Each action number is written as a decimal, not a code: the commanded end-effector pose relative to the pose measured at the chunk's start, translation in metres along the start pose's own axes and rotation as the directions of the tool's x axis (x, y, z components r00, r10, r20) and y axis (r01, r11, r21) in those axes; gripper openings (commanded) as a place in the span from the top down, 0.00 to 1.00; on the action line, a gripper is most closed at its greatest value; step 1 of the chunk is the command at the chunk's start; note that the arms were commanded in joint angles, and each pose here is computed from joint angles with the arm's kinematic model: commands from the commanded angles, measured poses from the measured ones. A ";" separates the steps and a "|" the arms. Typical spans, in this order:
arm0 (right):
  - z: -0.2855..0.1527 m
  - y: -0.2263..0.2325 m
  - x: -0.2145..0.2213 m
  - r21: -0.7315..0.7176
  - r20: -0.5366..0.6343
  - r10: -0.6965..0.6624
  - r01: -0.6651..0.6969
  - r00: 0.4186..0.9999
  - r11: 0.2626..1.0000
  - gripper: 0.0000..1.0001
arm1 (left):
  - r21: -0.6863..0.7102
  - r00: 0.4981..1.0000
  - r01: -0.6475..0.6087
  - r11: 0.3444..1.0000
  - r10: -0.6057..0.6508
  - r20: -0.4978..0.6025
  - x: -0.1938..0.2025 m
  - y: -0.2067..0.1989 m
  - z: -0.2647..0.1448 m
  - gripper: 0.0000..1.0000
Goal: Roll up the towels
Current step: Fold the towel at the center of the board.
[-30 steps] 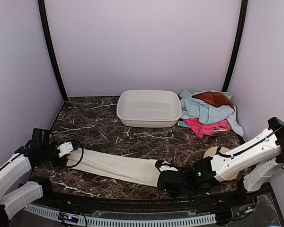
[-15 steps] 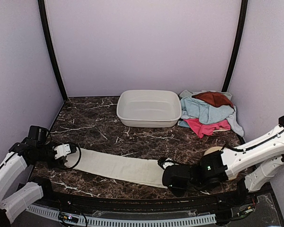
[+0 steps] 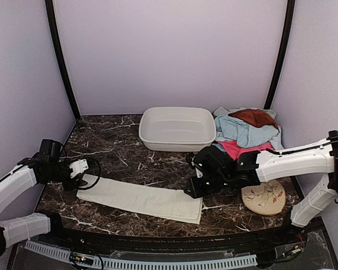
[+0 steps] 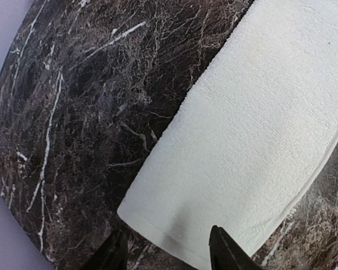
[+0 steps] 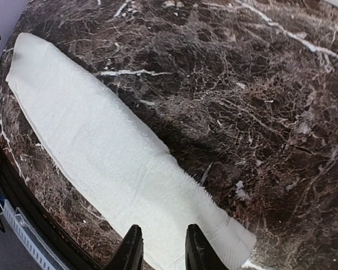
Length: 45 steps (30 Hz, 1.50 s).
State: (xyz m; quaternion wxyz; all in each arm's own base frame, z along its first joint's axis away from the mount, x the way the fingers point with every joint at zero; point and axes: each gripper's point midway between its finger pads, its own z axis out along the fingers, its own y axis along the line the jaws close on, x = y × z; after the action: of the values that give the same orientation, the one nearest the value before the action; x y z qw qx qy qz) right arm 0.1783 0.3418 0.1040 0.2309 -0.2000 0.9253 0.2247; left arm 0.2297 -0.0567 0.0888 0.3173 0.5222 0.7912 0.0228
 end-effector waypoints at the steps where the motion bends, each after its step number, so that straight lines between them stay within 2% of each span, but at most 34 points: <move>1: 0.032 -0.013 0.002 -0.081 -0.052 0.157 -0.161 0.986 0.984 0.75 | -0.005 0.997 0.071 0.997 -0.071 -0.009 0.005 0.009 0.032 0.46; 7: 0.058 -0.064 0.038 0.056 -0.177 0.278 -0.273 0.944 0.960 0.86 | -0.046 0.991 0.091 0.995 -0.095 -0.093 0.028 0.016 0.057 0.44; 10: 0.056 -0.070 0.035 0.094 -0.175 0.276 -0.263 0.945 0.960 0.90 | -0.048 0.987 0.092 0.995 -0.098 -0.124 0.039 0.009 0.062 0.44; 14: 0.048 -0.091 0.035 0.238 -0.179 0.257 -0.212 0.950 0.948 0.94 | -0.036 0.985 0.074 0.997 -0.078 -0.155 0.054 -0.006 0.067 0.43; 18: 0.039 -0.091 0.030 0.254 -0.175 0.238 -0.190 0.955 0.948 0.95 | -0.020 0.989 0.081 0.996 -0.083 -0.126 0.046 -0.009 0.059 0.40; 22: 0.020 -0.048 -0.016 0.137 -0.098 0.191 -0.176 0.977 0.975 0.92 | -0.036 0.994 0.099 0.994 -0.100 -0.034 0.014 0.009 0.034 0.36; 23: 0.016 -0.031 -0.030 0.075 -0.073 0.185 -0.179 0.980 0.981 0.90 | -0.038 0.995 0.103 0.994 -0.103 -0.010 0.006 0.013 0.029 0.36; 24: 0.019 0.014 -0.059 -0.105 -0.044 0.191 -0.195 0.981 0.975 0.89 | -0.030 0.992 0.117 0.993 -0.116 0.040 -0.010 0.019 0.020 0.35; 27: 0.038 0.037 -0.069 -0.221 -0.044 0.222 -0.226 0.974 0.949 0.89 | -0.035 0.990 0.138 0.990 -0.137 0.041 -0.010 0.025 0.026 0.35; 31: 0.073 0.042 -0.066 -0.261 -0.061 0.280 -0.286 0.958 0.922 0.91 | -0.054 0.989 0.147 0.988 -0.148 -0.025 0.008 0.026 0.044 0.35; 36: 0.100 0.021 -0.035 -0.255 -0.104 0.356 -0.371 0.929 0.893 0.95 | -0.085 0.987 0.123 0.989 -0.131 -0.097 0.029 0.024 0.059 0.35; 42: 0.108 -0.008 0.007 -0.224 -0.143 0.400 -0.423 0.906 0.878 0.95 | -0.135 0.984 0.038 0.990 -0.061 -0.165 0.051 0.019 0.066 0.31; 45: 0.105 -0.009 0.007 -0.243 -0.129 0.390 -0.410 0.912 0.879 0.89 | -0.155 0.984 0.019 0.988 -0.046 -0.173 0.054 0.020 0.067 0.29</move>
State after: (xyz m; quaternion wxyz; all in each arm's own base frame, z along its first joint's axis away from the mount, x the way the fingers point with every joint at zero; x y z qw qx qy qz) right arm 0.2165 0.3946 0.0198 0.1188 -0.0495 0.9178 0.3756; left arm 0.2731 -0.0355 0.0302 0.3058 0.4694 0.8240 0.0845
